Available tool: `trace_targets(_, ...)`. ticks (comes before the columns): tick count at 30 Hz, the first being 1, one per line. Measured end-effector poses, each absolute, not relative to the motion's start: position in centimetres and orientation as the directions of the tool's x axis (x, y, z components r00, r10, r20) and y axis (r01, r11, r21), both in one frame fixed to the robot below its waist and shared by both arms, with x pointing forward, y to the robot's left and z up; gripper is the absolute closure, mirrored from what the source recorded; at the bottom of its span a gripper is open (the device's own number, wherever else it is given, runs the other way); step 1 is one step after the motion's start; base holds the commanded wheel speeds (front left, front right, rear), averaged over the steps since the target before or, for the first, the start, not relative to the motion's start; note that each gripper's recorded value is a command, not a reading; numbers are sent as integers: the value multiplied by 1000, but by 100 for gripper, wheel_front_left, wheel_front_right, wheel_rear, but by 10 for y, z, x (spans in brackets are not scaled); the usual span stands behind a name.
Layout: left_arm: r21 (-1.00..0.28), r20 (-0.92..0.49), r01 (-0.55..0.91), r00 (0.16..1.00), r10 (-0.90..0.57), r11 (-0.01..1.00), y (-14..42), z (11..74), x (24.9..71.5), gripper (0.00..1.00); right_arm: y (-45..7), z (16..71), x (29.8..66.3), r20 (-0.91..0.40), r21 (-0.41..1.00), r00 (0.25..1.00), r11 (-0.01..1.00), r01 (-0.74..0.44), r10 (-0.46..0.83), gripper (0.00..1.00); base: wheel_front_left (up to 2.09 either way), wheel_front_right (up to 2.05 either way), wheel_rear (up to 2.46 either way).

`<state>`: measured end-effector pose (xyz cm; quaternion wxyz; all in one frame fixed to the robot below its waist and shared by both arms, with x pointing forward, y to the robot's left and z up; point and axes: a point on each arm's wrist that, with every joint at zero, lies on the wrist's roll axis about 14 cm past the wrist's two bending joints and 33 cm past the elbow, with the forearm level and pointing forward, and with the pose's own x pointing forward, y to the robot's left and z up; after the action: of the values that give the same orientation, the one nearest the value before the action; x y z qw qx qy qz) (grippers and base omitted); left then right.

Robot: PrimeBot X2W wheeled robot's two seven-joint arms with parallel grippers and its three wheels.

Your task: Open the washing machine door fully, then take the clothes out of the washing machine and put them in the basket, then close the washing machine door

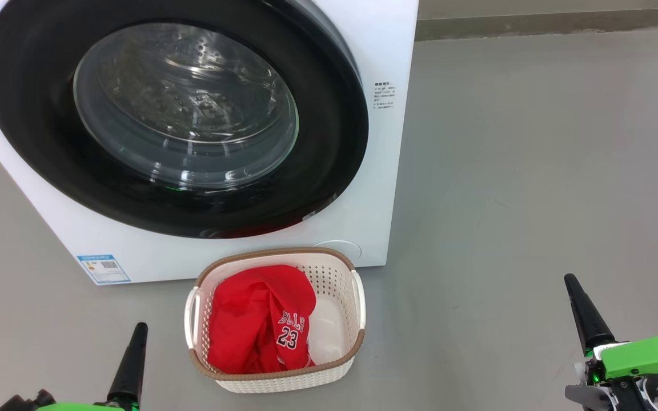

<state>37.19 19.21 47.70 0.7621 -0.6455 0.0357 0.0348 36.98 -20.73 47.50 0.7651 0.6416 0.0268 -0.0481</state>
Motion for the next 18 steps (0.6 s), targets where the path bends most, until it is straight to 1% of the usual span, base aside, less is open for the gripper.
trace_targets(14,-997,-75,-75,997,-18,2,189,483,378,100,-205,481,375,-80,997,997,14,81,-19,100,0,0,0)
trace_targets(18,-997,-74,-74,997,-21,-10,188,483,378,100,-205,482,376,-73,997,997,-6,73,-22,100,0,0,0)
